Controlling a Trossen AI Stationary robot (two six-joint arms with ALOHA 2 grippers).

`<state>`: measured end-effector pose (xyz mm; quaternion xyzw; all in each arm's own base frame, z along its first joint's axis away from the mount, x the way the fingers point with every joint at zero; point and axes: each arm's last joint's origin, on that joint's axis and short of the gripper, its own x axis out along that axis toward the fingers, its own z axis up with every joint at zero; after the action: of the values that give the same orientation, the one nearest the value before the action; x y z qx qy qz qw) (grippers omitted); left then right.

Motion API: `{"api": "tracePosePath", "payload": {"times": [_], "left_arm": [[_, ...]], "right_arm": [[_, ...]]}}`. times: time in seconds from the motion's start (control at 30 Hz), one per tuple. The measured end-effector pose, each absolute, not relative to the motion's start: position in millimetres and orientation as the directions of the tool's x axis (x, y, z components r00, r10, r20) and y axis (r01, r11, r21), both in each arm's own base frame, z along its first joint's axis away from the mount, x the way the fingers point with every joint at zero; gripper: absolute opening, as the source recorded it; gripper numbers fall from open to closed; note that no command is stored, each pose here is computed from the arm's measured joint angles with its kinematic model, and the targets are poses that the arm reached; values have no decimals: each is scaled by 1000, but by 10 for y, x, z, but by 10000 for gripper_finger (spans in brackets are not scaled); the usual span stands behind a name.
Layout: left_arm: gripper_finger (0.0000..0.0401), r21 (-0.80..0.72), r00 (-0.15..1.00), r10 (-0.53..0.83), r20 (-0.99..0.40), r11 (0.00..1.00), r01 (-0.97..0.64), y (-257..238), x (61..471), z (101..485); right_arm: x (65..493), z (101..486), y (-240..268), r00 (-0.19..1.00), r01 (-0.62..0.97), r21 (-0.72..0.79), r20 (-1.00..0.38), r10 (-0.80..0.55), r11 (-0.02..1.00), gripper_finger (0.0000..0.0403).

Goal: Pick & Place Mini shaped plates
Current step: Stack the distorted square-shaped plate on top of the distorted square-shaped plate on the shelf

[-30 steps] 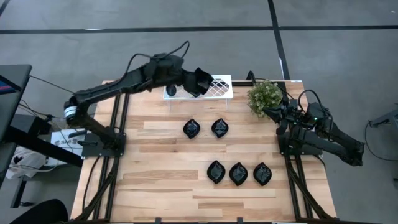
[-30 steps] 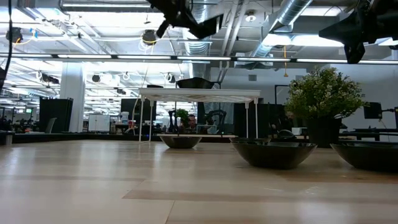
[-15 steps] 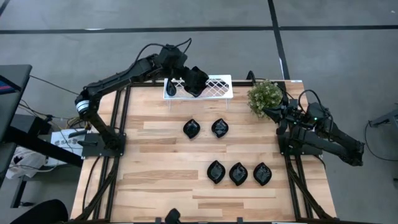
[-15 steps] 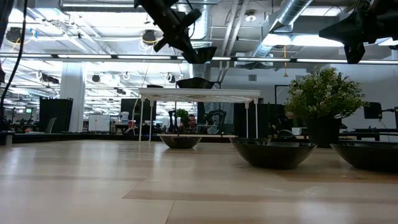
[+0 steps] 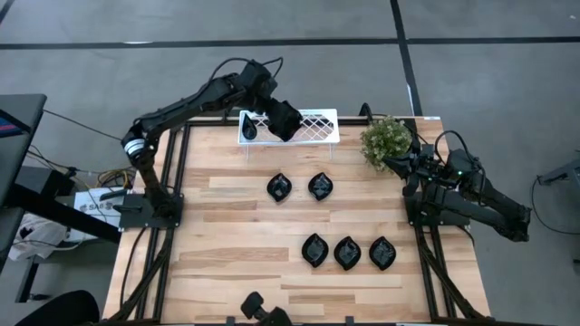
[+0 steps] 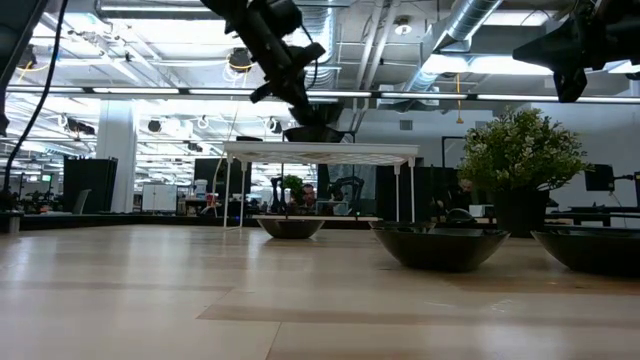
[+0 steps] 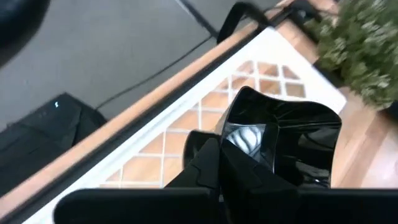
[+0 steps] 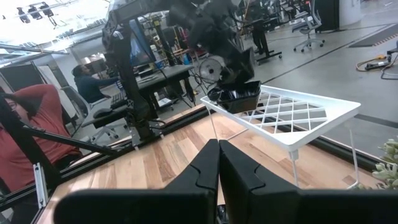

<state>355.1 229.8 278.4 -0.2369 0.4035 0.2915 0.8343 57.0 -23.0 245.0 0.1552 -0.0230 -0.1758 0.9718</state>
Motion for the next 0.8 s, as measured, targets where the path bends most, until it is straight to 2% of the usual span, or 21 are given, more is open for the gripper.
{"api": "tracePosePath", "payload": {"times": [0.47,0.8], "left_arm": [[3,-170,485,269,-832,709,-685,2320,3543,2716],[3,-197,473,270,-839,658,-726,2296,3544,2707]], "right_arm": [[570,2450,-230,937,335,309,-10,-349,890,6],[570,2450,-230,937,335,310,-10,-349,890,6]]}}
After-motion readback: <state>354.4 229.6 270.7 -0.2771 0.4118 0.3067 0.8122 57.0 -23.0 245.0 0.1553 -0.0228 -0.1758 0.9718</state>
